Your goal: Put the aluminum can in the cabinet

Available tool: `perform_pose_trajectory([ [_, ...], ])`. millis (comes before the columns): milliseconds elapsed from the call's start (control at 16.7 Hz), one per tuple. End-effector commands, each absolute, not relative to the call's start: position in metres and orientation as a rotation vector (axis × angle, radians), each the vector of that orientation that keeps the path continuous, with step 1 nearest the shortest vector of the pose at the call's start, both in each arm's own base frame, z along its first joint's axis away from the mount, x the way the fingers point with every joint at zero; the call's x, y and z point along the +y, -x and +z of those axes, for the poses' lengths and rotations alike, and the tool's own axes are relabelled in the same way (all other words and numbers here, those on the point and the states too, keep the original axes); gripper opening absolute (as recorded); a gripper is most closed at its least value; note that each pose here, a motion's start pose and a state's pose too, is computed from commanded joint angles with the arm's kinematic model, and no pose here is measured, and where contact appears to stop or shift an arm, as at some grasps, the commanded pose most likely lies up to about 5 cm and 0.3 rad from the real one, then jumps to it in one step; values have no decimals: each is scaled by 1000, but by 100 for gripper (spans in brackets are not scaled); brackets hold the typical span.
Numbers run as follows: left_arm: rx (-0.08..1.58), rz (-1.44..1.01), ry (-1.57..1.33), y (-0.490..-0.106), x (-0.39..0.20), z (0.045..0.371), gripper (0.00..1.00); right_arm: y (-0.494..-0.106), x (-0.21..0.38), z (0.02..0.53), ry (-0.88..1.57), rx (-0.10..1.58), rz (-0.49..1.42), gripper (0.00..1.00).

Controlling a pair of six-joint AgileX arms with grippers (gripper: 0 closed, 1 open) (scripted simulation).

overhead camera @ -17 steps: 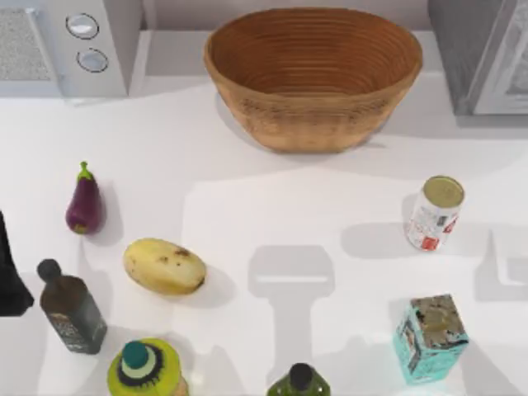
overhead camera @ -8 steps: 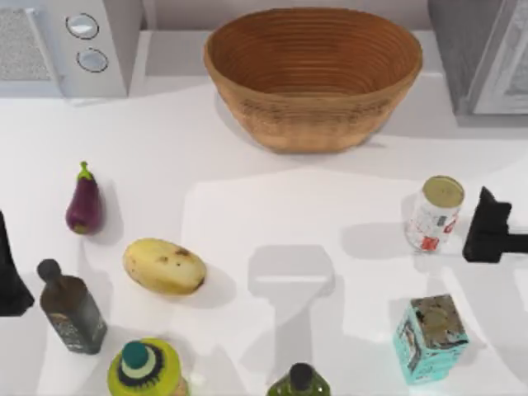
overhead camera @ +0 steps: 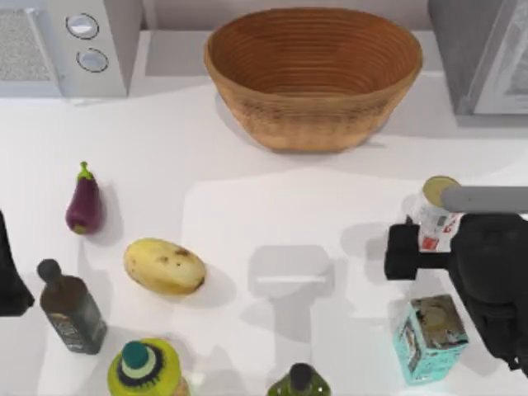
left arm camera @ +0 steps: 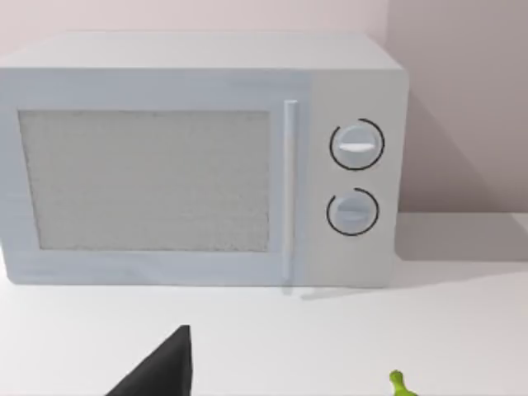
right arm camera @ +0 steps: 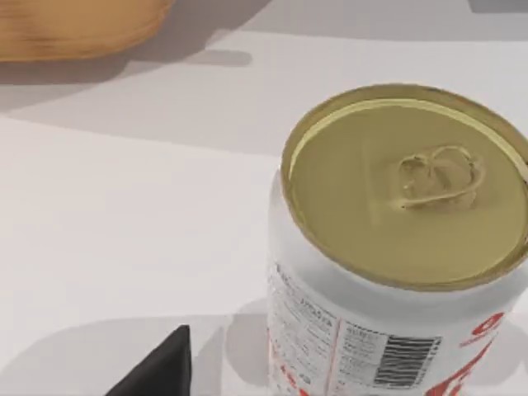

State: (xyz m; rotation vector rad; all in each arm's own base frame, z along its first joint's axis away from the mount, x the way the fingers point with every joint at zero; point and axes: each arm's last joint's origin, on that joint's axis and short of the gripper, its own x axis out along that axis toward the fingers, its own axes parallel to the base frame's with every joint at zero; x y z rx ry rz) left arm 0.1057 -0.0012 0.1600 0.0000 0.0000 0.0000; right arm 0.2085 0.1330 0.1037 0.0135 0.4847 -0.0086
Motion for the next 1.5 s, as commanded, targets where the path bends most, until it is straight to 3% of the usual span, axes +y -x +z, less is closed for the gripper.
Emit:
perform_pose_trajectory([
  [540,0,0,0,-106,-1,160,100,-211,137,101,-9,490,-13,100],
  [1140,0,0,0,-106,-1,160,100,-255,141,79,-8,489,-17,100],
  [1500,0,0,0,-106,-1,160,100,-261,138,68,-3,494,-10,100],
])
